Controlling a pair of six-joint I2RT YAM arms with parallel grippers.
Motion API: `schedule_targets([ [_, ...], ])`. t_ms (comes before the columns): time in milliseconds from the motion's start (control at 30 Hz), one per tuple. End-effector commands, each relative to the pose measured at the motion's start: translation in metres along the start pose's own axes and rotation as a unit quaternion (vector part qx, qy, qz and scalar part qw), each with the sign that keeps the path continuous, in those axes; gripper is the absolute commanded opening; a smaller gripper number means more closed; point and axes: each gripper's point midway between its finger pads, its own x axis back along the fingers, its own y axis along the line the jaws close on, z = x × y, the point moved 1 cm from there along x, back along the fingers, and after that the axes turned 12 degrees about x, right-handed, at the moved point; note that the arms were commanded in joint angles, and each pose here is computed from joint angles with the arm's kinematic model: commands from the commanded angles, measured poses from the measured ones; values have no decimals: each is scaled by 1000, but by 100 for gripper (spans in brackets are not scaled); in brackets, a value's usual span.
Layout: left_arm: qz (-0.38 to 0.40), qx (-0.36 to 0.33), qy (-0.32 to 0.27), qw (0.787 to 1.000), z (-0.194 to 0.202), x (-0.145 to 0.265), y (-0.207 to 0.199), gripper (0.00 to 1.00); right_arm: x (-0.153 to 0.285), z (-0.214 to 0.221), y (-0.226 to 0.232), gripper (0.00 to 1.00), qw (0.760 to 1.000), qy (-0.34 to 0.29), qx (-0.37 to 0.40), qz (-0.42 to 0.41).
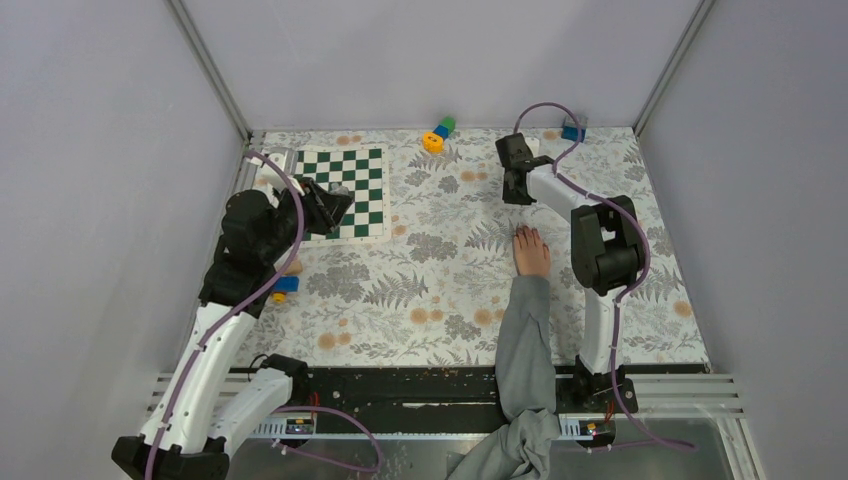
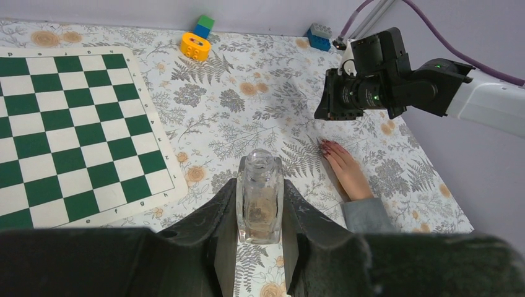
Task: Paint the nails
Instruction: Paint the nail polish on the nail.
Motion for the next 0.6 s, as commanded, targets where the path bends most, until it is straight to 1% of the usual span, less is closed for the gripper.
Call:
schedule_targets([
  [0,25,-9,-56,998,-33,12,-22,0,-4,7,-1,0,1000,17,2,2],
  [267,24,-9,-58,998,-33,16,-22,0,-6,15,-7,0,999,23,-14,30],
  [567,23,-10,-63,998,-32,21,-22,0,-4,15,-9,0,997,16,1,74],
])
